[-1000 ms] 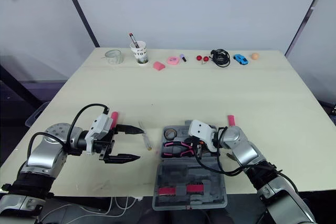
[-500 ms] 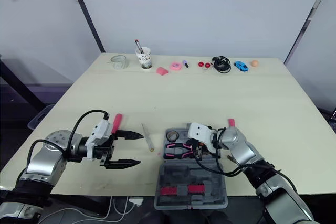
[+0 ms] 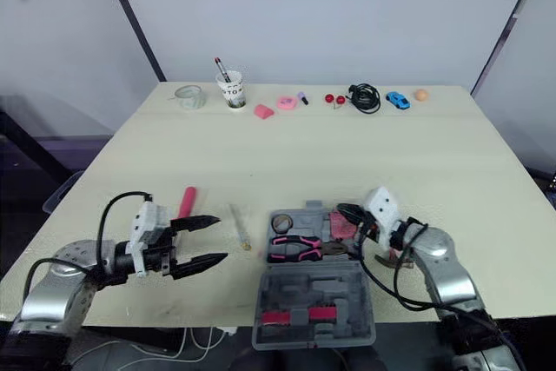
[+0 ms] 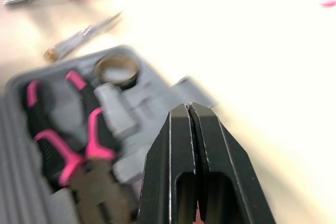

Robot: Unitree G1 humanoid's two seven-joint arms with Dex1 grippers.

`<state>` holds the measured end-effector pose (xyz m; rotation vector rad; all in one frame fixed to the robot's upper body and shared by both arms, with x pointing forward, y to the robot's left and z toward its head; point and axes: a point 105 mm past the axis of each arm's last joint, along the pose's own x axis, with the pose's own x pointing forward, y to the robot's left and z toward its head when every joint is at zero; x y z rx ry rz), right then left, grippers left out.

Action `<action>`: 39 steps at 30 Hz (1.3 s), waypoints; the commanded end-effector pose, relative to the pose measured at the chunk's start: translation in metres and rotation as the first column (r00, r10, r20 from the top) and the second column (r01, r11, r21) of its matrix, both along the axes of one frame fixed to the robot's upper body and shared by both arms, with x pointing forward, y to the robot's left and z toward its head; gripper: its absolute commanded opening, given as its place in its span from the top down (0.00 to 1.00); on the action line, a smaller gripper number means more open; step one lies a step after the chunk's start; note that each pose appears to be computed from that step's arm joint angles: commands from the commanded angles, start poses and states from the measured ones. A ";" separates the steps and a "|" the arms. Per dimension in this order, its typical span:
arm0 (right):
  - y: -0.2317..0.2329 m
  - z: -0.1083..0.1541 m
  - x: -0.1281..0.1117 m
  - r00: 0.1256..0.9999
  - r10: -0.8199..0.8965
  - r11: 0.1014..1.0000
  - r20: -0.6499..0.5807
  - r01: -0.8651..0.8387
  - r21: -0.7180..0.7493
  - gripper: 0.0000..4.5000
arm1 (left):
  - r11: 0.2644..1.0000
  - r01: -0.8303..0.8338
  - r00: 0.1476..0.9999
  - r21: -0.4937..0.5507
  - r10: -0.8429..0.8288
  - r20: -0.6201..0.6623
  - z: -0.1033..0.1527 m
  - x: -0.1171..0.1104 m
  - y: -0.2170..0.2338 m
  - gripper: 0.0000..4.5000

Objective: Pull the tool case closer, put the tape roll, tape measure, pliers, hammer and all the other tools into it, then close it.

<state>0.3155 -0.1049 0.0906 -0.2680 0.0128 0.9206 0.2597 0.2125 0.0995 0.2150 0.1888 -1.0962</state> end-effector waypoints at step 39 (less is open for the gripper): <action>-0.149 -0.041 -0.129 0.922 -0.315 0.949 -0.225 0.308 -0.070 0.05 | 0.942 -0.331 0.941 0.061 0.335 -0.057 -0.025 -0.054 0.060 0.00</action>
